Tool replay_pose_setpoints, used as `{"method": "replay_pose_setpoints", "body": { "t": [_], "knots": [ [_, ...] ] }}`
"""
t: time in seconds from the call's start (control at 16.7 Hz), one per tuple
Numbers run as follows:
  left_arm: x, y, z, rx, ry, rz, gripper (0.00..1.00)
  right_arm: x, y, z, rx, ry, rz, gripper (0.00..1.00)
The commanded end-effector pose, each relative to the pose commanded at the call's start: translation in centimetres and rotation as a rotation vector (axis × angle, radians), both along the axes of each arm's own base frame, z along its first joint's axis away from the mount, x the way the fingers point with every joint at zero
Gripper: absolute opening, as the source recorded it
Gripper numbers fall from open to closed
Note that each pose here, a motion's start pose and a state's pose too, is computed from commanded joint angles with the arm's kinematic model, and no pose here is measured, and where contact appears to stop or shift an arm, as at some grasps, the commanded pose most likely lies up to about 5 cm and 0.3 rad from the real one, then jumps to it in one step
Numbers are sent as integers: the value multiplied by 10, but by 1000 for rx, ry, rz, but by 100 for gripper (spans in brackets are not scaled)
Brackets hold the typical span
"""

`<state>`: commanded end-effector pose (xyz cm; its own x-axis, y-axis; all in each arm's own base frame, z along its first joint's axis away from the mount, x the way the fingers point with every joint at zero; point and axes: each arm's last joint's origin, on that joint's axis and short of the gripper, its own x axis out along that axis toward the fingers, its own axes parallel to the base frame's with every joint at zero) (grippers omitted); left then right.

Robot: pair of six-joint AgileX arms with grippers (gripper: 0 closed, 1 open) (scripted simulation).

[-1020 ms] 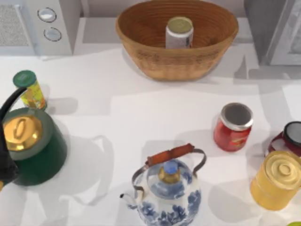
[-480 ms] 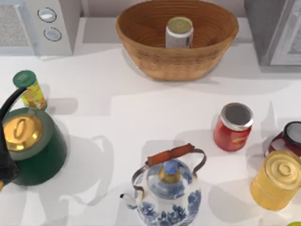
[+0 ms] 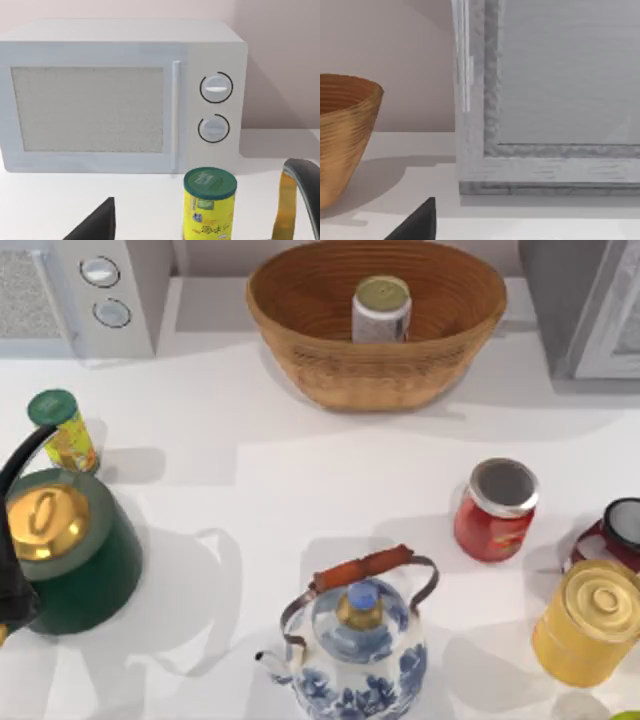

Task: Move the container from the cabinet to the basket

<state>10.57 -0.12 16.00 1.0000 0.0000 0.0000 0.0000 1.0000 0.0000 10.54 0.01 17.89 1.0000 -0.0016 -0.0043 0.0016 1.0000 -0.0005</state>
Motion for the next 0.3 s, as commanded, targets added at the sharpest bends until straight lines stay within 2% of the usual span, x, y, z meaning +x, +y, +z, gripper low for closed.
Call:
{"method": "replay_pose_setpoints", "body": {
  "t": [0.12,0.3],
  "knots": [
    [0,0,0,0,0,0,100,0,-1,-15,0,-2,1,100],
    [0,0,0,0,0,0,100,0,-1,-19,1,-4,2,100]
  ]
}}
